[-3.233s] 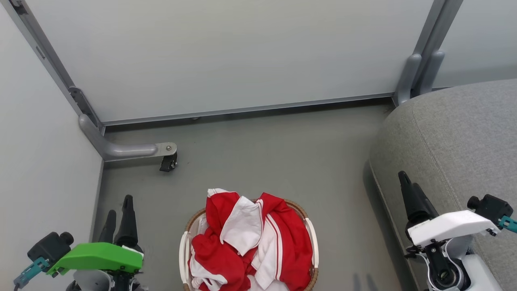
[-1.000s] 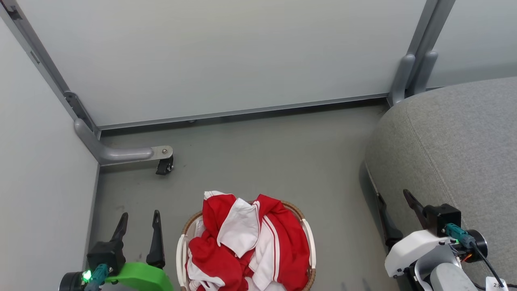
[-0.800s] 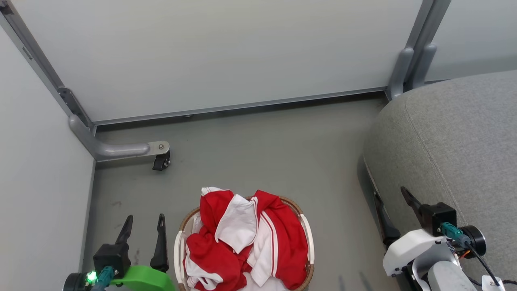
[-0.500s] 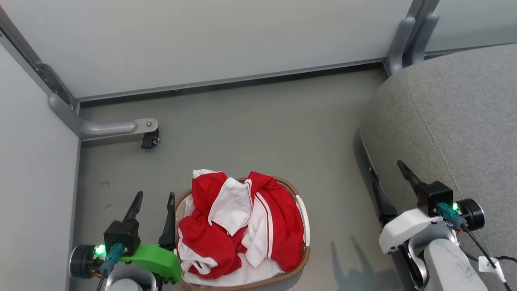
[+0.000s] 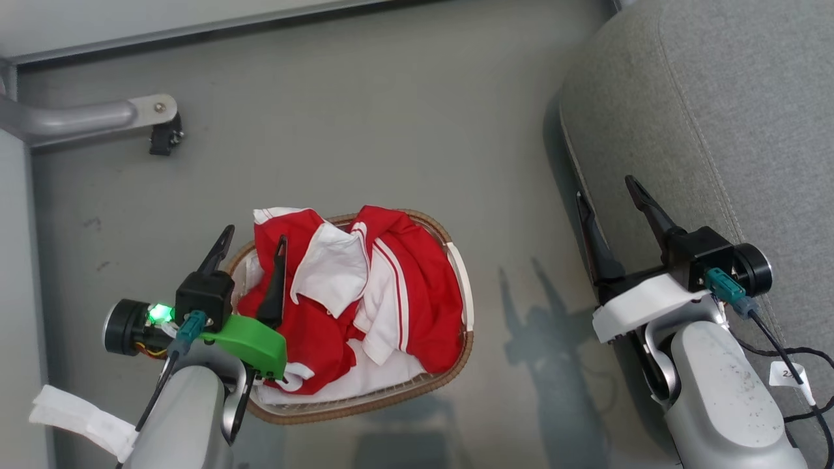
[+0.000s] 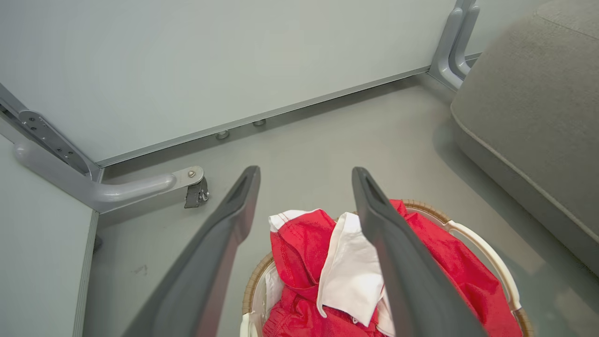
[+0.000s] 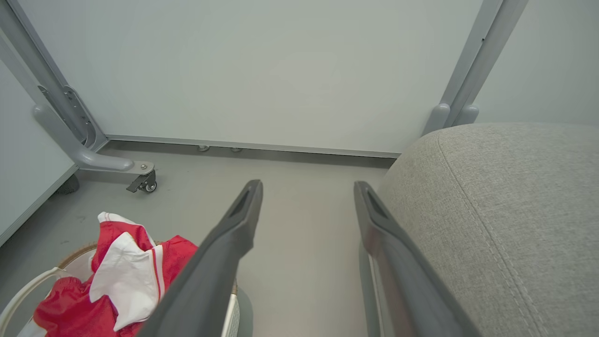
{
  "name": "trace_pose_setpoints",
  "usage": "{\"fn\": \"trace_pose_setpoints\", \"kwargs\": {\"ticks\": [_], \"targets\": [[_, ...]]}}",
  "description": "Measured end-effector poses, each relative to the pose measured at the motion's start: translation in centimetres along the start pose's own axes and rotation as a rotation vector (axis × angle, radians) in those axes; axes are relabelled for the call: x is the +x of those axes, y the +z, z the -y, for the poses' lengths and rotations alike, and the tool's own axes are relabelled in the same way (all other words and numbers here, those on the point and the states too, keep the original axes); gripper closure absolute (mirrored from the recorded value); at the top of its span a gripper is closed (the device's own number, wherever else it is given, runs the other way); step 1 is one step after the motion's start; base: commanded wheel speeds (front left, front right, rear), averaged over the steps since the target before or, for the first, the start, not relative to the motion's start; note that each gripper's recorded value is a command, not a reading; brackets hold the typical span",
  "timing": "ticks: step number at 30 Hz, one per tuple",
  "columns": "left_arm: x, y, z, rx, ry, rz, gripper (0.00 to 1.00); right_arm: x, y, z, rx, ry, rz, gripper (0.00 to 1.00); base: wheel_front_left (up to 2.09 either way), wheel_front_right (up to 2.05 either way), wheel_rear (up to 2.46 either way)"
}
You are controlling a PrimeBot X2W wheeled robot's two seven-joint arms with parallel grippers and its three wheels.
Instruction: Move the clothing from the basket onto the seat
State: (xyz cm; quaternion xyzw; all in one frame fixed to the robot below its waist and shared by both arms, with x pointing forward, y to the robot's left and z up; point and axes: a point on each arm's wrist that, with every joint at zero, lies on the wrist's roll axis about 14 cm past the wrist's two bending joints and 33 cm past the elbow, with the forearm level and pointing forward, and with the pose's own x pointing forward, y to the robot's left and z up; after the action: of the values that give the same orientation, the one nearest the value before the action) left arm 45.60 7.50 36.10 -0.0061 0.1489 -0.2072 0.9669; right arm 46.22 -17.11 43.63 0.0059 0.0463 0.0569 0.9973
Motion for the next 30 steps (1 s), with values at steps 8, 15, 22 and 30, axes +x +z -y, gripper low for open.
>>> {"fn": "trace_pose_setpoints", "kwargs": {"ticks": [8,15,22,30], "targets": [[3.4,-5.1,0.5,0.025,-0.086,-0.124,0.00,0.8,-2.9,1.5,0.020,-0.033,-0.058,0.00,0.00,0.00,0.00],[5.6,-9.1,2.1,0.026,-0.180,-0.206,0.00,1.4,-5.2,2.4,0.033,-0.053,-0.103,0.00,0.00,0.00,0.00],[7.3,-12.6,3.9,0.035,-0.282,-0.267,0.00,1.9,-7.2,2.7,0.036,-0.053,-0.144,0.00,0.00,0.00,0.00],[8.7,-16.0,4.7,0.083,-0.378,-0.329,0.00,1.4,-9.9,3.3,0.036,-0.066,-0.211,0.00,0.00,0.00,0.00]]}}
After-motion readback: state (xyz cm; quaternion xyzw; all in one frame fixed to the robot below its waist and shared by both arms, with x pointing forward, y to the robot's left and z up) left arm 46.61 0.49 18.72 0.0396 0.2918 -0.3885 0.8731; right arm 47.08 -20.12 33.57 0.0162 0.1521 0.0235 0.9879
